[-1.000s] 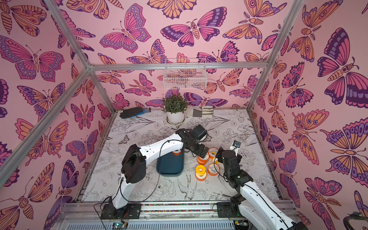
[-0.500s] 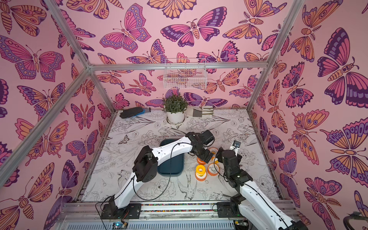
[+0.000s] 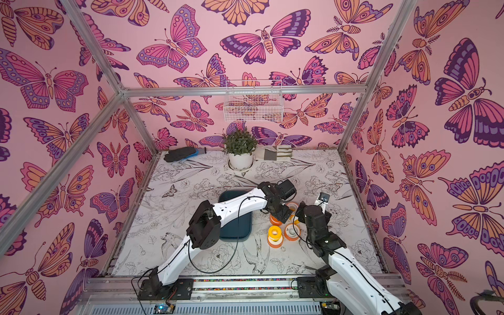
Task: Put the sealing tape into the storage box
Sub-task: Pick up the sealing tape at the center of the board.
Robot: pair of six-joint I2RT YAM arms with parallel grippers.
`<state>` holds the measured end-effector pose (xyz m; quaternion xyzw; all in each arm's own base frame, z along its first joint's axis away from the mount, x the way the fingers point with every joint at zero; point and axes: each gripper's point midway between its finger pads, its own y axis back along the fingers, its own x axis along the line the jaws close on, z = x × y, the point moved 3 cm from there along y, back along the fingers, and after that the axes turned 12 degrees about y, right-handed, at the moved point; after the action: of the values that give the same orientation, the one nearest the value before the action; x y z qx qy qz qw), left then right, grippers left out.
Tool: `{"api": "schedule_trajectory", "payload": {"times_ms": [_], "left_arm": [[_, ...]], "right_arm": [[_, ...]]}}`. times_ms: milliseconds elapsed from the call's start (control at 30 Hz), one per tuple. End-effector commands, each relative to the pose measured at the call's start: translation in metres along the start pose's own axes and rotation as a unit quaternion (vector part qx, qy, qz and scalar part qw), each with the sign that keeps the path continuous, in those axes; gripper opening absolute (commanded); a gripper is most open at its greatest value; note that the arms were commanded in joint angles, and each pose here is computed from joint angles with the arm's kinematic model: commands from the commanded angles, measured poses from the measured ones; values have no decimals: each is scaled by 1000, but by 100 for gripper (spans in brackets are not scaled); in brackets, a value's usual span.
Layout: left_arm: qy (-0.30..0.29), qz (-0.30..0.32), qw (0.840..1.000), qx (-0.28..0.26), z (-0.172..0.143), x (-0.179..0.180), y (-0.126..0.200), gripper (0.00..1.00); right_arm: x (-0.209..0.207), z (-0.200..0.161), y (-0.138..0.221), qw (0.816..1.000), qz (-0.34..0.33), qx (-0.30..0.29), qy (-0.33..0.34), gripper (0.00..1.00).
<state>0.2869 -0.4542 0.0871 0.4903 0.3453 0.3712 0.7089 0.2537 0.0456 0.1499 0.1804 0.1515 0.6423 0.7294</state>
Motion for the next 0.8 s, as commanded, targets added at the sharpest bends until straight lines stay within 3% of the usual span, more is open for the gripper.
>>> {"api": "schedule_trajectory", "payload": {"times_ms": [0, 267, 433, 767], "left_arm": [[-8, 21, 1000, 12, -6, 3, -8, 87], [-4, 30, 999, 14, -7, 5, -8, 80], [-7, 42, 999, 10, -6, 9, -4, 70], [-8, 49, 999, -18, 0, 11, 24, 62]], "right_arm": [[0, 12, 1, 1000, -1, -13, -17, 90], [-1, 12, 1, 1000, -1, -13, -18, 90], [0, 12, 1, 1000, 0, -12, -18, 90], [-1, 12, 1, 1000, 0, -11, -18, 90]]}}
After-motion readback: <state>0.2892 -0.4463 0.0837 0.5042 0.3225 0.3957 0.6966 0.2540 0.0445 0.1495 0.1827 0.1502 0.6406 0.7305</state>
